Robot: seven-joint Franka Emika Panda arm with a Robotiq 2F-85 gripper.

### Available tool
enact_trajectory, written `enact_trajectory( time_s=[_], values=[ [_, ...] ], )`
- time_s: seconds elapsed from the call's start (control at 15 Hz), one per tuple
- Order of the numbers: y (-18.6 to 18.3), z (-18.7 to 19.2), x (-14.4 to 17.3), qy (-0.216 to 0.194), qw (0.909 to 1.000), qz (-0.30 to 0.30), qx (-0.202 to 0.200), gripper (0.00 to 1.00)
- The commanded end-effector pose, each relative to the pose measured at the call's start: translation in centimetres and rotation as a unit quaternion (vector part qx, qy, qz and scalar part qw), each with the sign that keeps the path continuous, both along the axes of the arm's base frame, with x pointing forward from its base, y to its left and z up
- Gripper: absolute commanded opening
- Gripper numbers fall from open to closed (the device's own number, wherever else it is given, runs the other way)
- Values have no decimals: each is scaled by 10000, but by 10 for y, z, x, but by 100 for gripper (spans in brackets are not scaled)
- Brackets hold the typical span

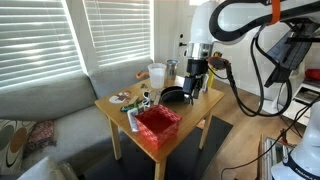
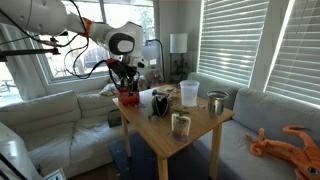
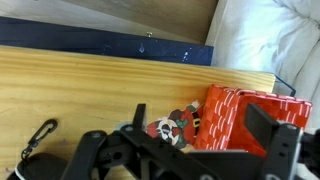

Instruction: Move the red basket backwards

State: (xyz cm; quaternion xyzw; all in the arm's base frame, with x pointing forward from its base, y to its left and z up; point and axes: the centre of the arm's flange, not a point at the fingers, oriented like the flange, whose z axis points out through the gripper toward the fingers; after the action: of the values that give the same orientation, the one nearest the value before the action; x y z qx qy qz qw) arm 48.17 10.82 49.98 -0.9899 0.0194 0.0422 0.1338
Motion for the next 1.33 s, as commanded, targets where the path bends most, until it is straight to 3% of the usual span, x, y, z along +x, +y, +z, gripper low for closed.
enact_trajectory(
  time_s=[0.0,0.2,0.4,0.47,0.53,0.8,0.93,1.13,1.2,1.27],
  values=[
    [23,-2,31,-76,9979,600,239,100],
    [39,-3,51,-86,9950,954,276,100],
    [46,-7,71,60,9949,842,543,100],
    [46,-7,71,211,9939,918,570,100],
    [42,-14,53,-3,9961,817,341,100],
    [45,-17,63,145,9953,868,411,100],
    [47,-24,69,112,9989,247,378,100],
    [54,-34,79,285,9989,-159,341,100],
    [55,-38,81,368,9984,-281,324,96],
    [57,-43,83,441,9979,-353,322,78]
  ],
)
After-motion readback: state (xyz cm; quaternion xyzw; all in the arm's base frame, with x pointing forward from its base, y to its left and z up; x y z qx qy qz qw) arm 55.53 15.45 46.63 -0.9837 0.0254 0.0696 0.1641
